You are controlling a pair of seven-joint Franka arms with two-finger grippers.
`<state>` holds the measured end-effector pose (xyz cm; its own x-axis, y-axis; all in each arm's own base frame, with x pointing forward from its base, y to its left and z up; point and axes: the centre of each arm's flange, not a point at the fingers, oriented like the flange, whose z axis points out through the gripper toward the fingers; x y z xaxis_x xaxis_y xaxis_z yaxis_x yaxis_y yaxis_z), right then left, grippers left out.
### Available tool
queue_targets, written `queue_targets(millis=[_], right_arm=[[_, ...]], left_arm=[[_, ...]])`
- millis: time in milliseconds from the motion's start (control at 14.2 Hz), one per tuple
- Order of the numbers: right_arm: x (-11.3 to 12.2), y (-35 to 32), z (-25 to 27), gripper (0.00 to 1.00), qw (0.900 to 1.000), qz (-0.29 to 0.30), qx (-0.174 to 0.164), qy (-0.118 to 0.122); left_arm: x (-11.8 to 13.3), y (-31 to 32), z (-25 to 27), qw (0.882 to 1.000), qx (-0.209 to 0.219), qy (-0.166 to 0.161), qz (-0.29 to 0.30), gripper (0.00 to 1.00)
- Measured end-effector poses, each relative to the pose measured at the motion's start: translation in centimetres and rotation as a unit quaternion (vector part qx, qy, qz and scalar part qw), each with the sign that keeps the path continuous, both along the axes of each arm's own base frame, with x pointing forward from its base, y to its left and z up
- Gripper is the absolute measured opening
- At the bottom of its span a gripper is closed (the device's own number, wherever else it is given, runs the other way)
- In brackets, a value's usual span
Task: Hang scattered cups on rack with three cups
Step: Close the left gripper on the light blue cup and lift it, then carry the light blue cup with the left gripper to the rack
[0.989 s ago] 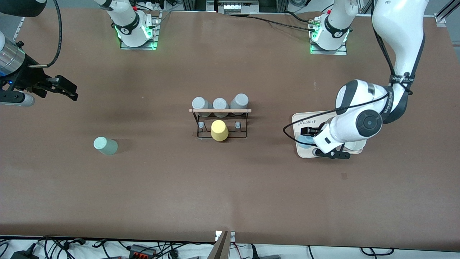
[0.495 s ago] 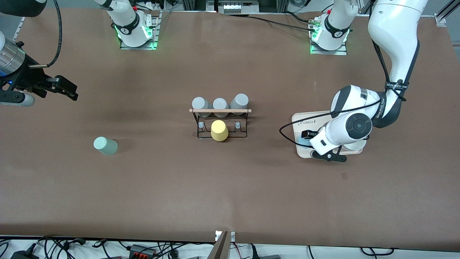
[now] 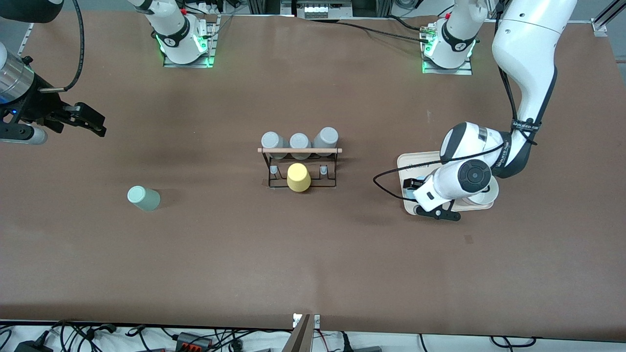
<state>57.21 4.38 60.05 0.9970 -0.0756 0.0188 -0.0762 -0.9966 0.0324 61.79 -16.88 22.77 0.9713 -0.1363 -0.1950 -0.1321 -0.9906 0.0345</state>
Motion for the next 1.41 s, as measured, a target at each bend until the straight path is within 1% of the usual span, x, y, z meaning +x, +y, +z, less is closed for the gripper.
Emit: queue_targets(millis=[212, 353, 424, 495, 777, 918, 1060, 1272, 1342, 1413], right_arm=[[0.0, 0.0, 0.0, 1.0, 1.0, 0.0, 0.0, 0.0], [0.0, 0.0, 0.0, 1.0, 1.0, 0.0, 0.0, 0.0], [0.0, 0.0, 0.0, 1.0, 1.0, 0.0, 0.0, 0.0], [0.0, 0.0, 0.0, 1.0, 1.0, 0.0, 0.0, 0.0], [0.0, 0.0, 0.0, 1.0, 1.0, 0.0, 0.0, 0.0], [0.0, 0.0, 0.0, 1.0, 1.0, 0.0, 0.0, 0.0], [0.0, 0.0, 0.0, 1.0, 1.0, 0.0, 0.0, 0.0], [0.0, 0.0, 0.0, 1.0, 1.0, 0.0, 0.0, 0.0], [0.0, 0.0, 0.0, 1.0, 1.0, 0.0, 0.0, 0.0], [0.0, 0.0, 0.0, 1.0, 1.0, 0.0, 0.0, 0.0]], left_arm=[[-0.6, 0.0, -0.9, 1.0, -0.001, -0.001, -0.001, 1.0], [-0.7, 0.0, -1.0, 1.0, -0.001, -0.001, -0.001, 0.81], [-0.6, 0.0, -1.0, 1.0, -0.001, -0.002, -0.001, 0.69], [-0.6, 0.0, -0.8, 1.0, -0.001, -0.003, -0.001, 0.67], [-0.5, 0.0, -0.5, 1.0, -0.002, -0.006, -0.001, 0.67], [-0.1, -0.9, 0.9, 1.0, -0.005, -0.018, -0.006, 0.67], [0.6, -3.7, 4.4, 0.999, -0.007, -0.034, -0.019, 0.67], [1.3, -10.2, 11.9, 0.998, -0.008, -0.051, -0.038, 0.67], [1.3, -11.8, 13.9, 0.998, -0.012, -0.053, -0.032, 0.67], [1.4, -13.4, 15.5, 0.998, -0.028, -0.049, -0.012, 0.67]])
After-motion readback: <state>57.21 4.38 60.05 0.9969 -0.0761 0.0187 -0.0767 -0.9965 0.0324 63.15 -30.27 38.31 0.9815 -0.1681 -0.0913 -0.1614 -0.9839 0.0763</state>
